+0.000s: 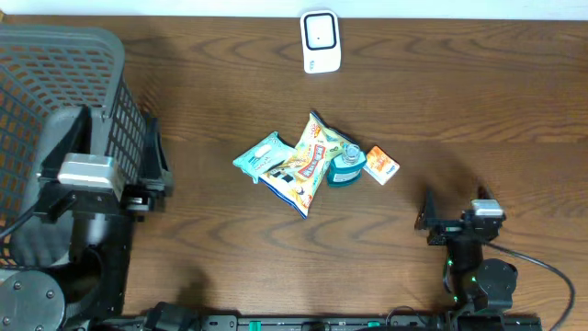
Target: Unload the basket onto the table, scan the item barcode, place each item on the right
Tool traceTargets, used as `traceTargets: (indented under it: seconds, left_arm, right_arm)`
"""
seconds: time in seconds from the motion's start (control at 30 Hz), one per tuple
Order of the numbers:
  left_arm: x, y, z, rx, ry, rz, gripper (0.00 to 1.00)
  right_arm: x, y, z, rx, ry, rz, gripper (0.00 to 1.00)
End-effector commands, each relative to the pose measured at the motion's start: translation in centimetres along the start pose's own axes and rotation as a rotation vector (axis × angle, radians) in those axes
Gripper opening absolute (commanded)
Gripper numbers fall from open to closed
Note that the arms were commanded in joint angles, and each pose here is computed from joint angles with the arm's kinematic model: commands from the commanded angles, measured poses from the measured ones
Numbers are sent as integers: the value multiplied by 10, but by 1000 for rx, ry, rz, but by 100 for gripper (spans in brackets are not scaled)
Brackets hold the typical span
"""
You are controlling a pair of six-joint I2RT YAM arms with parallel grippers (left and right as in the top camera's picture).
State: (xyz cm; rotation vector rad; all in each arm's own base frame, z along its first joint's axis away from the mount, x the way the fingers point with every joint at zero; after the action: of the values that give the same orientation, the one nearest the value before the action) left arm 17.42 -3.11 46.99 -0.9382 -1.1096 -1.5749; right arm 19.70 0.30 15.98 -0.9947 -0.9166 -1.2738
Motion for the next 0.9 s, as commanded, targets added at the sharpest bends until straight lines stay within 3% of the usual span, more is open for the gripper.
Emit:
traceTargets:
  seconds: [0.0,0.13,0.3,0.37,0.5,0.87]
  left_arm:
    - [8,-11,-14,-144,-31,-59,74]
    - [16,-31,-9,-139,-46,-104,75]
    - [28,-75,-15,-211,-68,-181,75]
    - [32,-89,-19,-241,-58,-209,75]
    - [38,-112,-23,-276,-49,-265,76]
    - [41,-130,-23,-267,-42,-302,75]
  right_arm:
    - [-3,0,10,73,389,40,99]
    - [-4,-1,14,107,398,55,99]
    - [-6,-12,50,380,399,186,99]
    - [-4,-16,56,410,400,214,99]
    - [9,-28,61,385,413,272,99]
    - [79,-89,86,321,116,453,99]
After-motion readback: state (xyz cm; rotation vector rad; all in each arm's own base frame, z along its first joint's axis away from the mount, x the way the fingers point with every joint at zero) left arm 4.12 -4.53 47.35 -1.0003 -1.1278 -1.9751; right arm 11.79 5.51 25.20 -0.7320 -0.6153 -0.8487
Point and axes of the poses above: each gripper's point midway between its finger pads, its own y axis out along the fingers, its own z axis along the line the jaws close on, x = y × z, the point moved 5 cm from there along -y, back along the fingers, and after that the axes turned 11 degrees about y, right-handed, at the moved point
